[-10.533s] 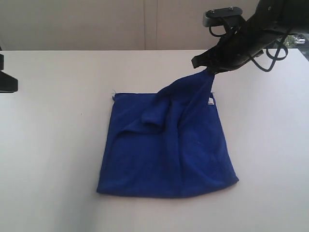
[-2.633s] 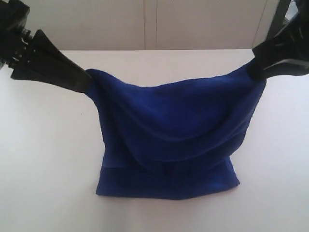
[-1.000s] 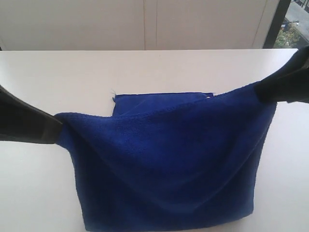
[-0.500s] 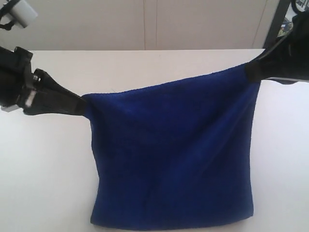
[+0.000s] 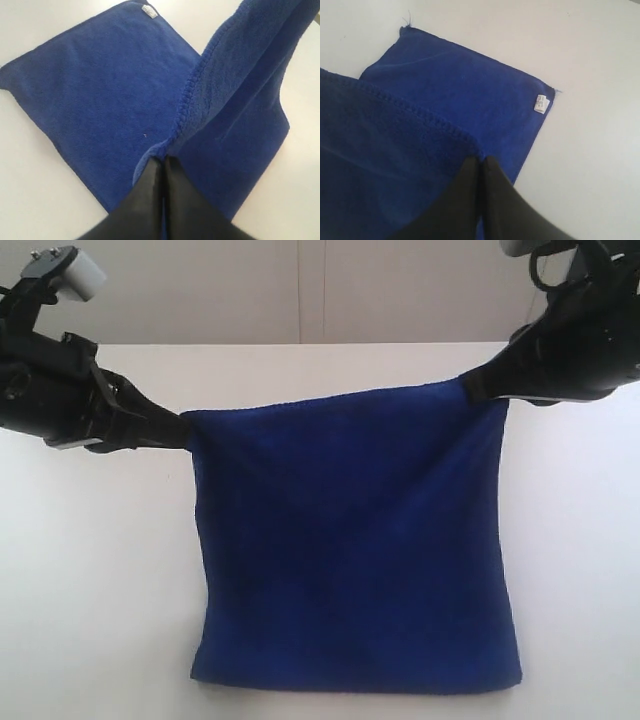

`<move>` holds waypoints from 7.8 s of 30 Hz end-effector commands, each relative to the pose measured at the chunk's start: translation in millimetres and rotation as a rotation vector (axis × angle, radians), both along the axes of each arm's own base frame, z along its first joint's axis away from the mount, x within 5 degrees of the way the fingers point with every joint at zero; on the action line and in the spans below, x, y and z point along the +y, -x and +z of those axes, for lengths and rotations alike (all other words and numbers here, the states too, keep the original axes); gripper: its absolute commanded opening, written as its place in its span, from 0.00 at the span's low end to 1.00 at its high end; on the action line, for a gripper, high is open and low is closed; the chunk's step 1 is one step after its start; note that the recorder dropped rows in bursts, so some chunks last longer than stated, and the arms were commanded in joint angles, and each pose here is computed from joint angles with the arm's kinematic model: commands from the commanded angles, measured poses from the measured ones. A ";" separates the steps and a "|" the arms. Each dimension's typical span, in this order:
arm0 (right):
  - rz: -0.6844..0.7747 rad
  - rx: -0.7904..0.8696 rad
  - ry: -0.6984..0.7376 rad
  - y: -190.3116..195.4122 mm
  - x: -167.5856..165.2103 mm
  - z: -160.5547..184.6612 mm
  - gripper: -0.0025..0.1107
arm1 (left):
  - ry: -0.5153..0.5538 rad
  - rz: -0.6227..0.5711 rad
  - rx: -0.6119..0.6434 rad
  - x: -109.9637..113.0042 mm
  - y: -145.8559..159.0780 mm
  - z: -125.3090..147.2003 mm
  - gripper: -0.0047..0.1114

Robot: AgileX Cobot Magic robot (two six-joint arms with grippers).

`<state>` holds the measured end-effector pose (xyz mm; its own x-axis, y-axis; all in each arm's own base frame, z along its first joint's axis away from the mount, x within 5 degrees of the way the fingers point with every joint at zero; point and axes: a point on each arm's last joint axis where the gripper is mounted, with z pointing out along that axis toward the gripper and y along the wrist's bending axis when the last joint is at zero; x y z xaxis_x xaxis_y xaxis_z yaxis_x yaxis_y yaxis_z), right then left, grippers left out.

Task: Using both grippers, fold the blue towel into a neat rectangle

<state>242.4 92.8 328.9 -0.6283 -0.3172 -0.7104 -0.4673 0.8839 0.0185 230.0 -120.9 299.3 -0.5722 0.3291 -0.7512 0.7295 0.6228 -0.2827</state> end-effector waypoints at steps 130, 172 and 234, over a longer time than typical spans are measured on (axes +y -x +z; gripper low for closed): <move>-0.219 -0.051 0.036 -185.1 2.2 -153.0 0.02 | -0.032 0.261 -0.012 -38.6 -195.8 -99.7 0.48; -0.230 -0.093 0.034 -196.9 3.3 -186.2 0.02 | 0.076 0.264 0.166 -58.1 -228.0 -165.6 0.27; -0.224 -0.069 0.057 -198.3 0.6 -202.3 0.02 | -0.099 0.242 0.132 -53.7 -243.4 -198.5 0.04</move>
